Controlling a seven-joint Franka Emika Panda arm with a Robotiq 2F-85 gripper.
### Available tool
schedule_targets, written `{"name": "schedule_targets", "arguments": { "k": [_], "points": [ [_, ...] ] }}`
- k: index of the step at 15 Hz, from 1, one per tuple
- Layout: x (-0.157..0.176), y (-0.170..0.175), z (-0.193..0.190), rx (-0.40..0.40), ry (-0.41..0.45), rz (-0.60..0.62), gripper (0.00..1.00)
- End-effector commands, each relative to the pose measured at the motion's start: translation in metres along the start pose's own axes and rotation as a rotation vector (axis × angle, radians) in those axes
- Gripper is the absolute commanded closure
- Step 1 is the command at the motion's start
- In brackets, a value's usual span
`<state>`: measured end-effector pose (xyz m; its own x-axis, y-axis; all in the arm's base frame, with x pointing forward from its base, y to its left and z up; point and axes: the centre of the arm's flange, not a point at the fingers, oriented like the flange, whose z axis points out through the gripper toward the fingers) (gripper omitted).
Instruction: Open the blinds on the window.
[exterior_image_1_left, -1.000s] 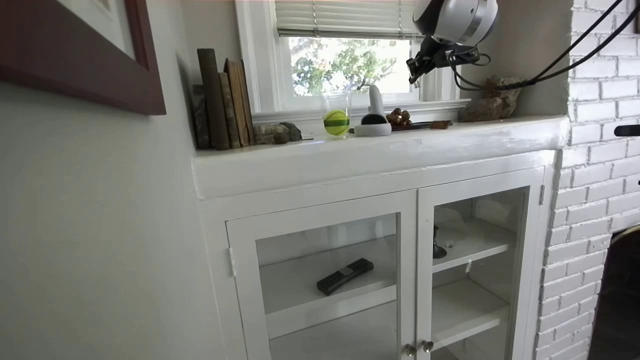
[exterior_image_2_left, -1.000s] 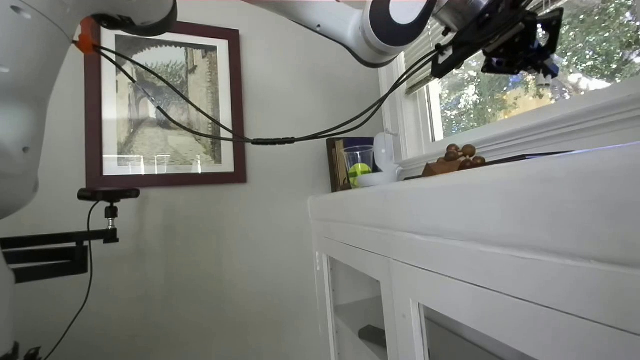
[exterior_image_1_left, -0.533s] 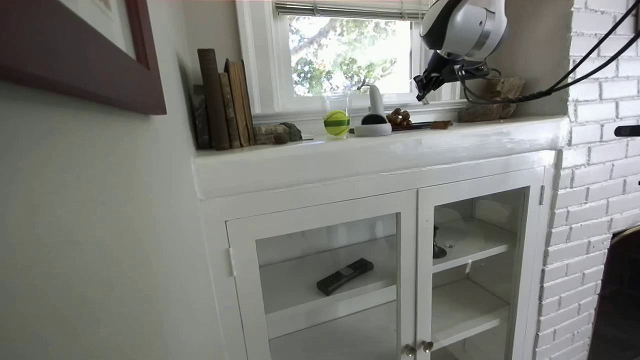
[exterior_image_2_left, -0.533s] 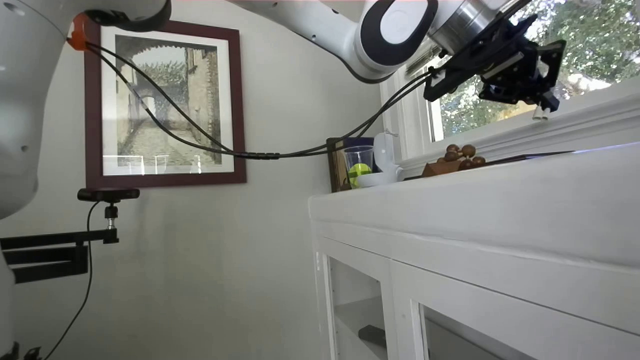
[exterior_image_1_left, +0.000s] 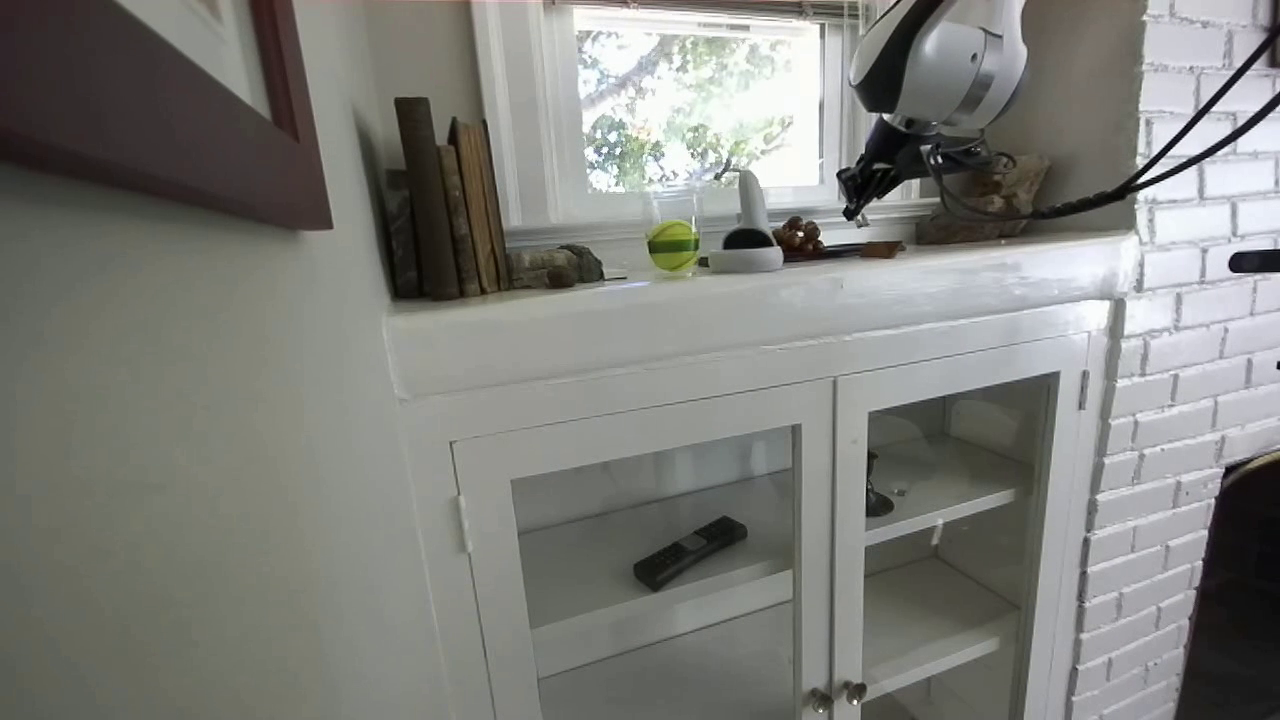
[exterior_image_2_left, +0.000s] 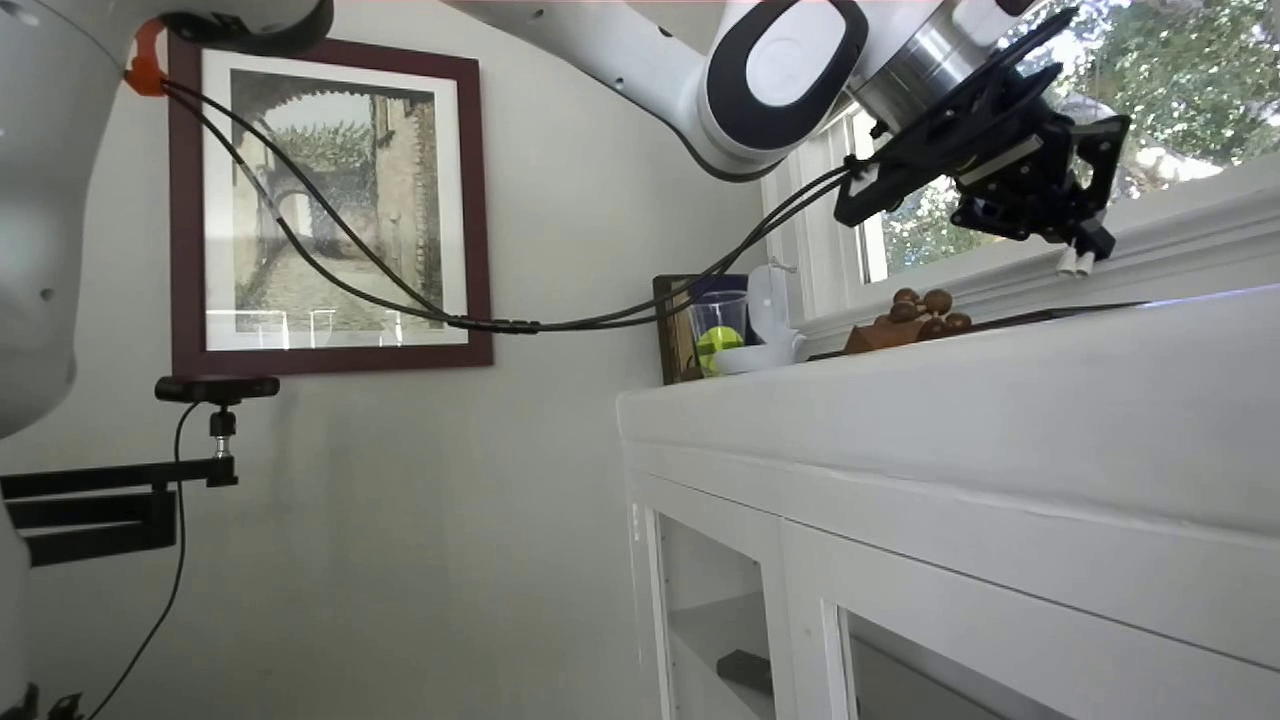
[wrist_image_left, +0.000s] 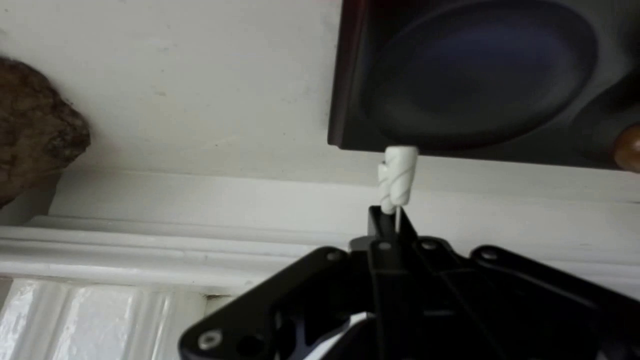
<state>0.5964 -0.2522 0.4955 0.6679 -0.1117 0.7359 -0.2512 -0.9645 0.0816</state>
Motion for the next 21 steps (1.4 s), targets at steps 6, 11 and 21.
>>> {"name": "schedule_targets", "arguments": {
  "k": [6, 11, 21],
  "points": [
    [-0.009, 0.004, -0.009, -0.017, -0.041, -0.015, 1.00],
    [-0.005, 0.009, -0.012, -0.038, -0.032, -0.031, 1.00],
    [0.009, 0.017, -0.026, -0.100, -0.028, -0.067, 0.25]
  ]
}}
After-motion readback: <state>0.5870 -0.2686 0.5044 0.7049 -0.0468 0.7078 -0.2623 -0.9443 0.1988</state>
